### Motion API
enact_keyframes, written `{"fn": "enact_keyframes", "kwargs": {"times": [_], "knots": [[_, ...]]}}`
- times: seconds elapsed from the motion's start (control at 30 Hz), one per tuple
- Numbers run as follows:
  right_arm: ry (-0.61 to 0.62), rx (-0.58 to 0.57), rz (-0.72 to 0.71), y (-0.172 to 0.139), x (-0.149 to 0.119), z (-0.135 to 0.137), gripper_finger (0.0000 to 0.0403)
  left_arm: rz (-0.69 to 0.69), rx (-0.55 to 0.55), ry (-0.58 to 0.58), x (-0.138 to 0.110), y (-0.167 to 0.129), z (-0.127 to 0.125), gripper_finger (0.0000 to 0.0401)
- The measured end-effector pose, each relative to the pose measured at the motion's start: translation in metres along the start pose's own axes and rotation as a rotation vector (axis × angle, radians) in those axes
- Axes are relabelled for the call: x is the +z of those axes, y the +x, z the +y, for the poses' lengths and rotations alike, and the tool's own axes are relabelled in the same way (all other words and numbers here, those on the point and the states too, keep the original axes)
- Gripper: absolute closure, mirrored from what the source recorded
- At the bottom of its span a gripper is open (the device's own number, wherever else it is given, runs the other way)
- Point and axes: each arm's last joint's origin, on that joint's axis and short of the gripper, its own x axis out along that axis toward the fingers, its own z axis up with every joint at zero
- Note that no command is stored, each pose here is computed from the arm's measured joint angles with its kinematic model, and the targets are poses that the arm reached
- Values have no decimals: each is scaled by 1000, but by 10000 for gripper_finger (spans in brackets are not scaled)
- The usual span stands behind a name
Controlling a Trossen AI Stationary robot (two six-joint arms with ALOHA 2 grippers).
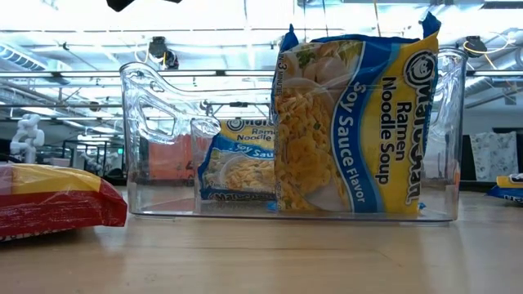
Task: Sort Maruchan noodles
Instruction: Put the blue noodle pack into the bottom transparent bin
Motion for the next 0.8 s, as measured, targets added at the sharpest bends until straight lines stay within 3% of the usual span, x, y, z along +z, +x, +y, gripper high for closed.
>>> {"fn": "enact_keyframes", "kwargs": {"times": [0.2, 0.4, 0.67, 0.8], "knots": [[77, -230, 143, -3, -8, -22, 276, -22, -29, 18, 1, -2, -5, 226], [8, -289, 155, 8, -10, -33, 251, -77, -56, 98, 7, -2, -8, 226], [-3, -326, 166, 35, -14, -51, 173, -116, -53, 213, 13, 0, -6, 226], [-21, -338, 175, 42, -15, -57, 154, -121, -32, 260, 16, 4, -2, 226]]}}
